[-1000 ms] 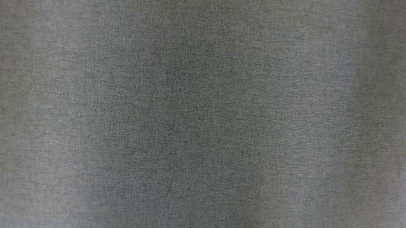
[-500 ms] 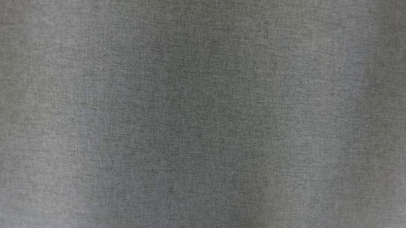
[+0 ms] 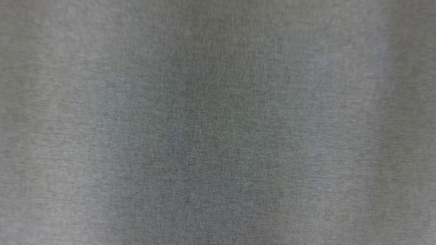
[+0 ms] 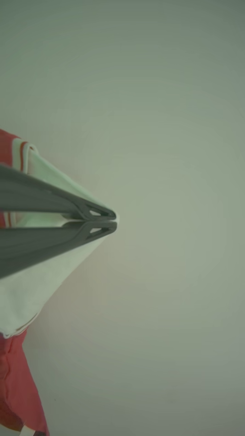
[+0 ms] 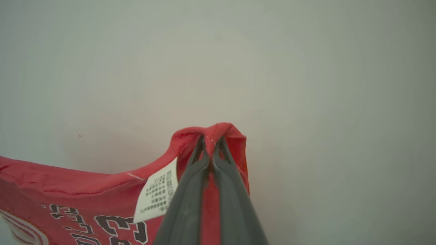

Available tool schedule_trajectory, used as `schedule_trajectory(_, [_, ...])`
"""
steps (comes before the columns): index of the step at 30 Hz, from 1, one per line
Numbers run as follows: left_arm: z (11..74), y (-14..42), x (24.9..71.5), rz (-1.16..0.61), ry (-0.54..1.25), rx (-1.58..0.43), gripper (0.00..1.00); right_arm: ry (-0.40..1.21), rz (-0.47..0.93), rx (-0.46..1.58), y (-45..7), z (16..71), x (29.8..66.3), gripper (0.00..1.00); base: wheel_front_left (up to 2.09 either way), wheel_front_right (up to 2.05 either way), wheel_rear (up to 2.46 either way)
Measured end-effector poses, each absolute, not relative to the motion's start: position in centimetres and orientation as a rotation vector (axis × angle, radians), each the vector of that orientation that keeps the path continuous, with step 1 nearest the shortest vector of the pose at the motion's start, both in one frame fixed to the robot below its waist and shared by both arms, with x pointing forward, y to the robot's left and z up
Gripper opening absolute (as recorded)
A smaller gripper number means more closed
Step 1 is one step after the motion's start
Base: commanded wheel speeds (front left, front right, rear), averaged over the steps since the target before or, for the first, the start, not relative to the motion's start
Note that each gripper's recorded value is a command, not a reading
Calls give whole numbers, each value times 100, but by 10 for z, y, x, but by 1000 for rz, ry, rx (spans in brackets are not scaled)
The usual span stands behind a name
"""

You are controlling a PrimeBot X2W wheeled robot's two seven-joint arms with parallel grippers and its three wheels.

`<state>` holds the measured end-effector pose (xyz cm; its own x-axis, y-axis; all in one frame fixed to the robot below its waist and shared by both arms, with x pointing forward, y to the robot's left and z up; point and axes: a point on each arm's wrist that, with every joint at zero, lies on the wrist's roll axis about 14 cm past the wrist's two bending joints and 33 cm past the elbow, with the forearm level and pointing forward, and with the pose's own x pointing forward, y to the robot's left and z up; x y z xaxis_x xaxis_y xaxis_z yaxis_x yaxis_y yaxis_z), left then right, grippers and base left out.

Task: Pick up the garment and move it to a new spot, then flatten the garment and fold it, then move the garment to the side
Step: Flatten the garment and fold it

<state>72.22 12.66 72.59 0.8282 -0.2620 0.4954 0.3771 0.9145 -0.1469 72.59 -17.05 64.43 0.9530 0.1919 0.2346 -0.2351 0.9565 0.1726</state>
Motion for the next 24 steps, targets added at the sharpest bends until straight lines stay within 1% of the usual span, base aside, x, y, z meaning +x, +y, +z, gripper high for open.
schedule_trajectory(4, [691, 142, 699, -322, -441, -283, 0, -165, 237, 224, -173, 616, 698, 0, 0, 0, 0])
schedule_trajectory(5, [675, 147, 682, -308, -420, -288, 0, -133, 241, 234, -177, 599, 681, 0, 0, 0, 0])
schedule_trajectory(7, [661, 149, 662, -295, -406, -302, 0, -98, 248, 247, -178, 581, 662, 0, 0, 0, 0])
schedule_trajectory(12, [628, 154, 602, -256, -357, -334, 0, -58, 264, 287, -181, 555, 613, 0, 0, 0, 0])
schedule_trajectory(21, [562, 163, 493, -130, -173, -466, 0, 103, 227, 394, -187, 481, 506, 0, 0, 0, 0])
schedule_trajectory(24, [536, 159, 459, -98, -89, -511, 0, 134, 223, 389, -187, 468, 476, 0, 0, 0, 0])
